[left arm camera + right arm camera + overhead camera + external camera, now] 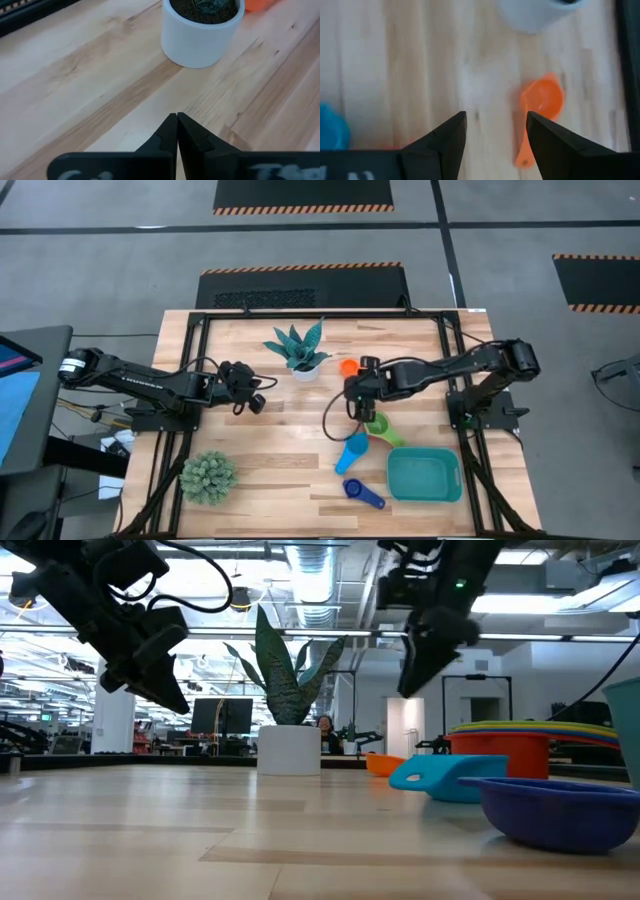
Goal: Nest measuring cups in basket
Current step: Move the orange measuring cup to the center of the table, then stack the light blue measuring cup on top of the green measuring cup
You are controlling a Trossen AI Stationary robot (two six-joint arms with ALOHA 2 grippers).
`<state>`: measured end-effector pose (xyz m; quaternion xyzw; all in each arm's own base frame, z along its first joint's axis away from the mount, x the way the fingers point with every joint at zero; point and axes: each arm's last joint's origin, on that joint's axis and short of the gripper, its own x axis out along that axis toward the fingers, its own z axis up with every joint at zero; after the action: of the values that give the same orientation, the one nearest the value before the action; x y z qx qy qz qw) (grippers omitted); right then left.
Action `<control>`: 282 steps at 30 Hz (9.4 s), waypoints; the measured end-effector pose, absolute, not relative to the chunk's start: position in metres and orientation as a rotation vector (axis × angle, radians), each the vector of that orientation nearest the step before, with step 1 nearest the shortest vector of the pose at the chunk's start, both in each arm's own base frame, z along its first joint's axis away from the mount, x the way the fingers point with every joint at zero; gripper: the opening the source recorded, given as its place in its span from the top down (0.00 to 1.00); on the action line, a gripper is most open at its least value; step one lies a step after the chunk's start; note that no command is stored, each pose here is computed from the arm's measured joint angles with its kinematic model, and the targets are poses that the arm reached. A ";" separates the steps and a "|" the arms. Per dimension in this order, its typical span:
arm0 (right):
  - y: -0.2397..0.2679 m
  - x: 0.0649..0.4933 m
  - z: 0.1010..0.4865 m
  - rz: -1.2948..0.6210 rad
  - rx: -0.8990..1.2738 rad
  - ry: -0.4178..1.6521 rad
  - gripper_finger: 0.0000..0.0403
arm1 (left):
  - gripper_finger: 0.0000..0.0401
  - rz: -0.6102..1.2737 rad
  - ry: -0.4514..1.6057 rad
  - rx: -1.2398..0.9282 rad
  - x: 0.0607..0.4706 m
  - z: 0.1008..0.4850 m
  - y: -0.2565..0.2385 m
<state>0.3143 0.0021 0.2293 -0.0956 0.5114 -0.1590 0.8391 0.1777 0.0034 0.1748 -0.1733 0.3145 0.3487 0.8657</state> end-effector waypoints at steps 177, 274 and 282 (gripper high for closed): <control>0.145 0.383 0.228 -0.327 0.066 1.121 0.73 | 1.00 0.673 0.693 -0.474 0.178 0.173 0.001; 0.166 0.365 0.247 -0.256 -0.292 1.336 0.95 | 1.00 0.658 0.713 -0.364 0.178 0.173 0.002; 0.151 0.339 0.229 -0.415 -0.315 1.575 0.97 | 1.00 0.677 0.704 -0.353 0.177 0.174 0.002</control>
<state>0.3392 0.1510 0.2293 -0.1400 0.7003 -0.1843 0.6752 0.1774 0.0024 0.1737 -0.1688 0.3362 0.3235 0.8683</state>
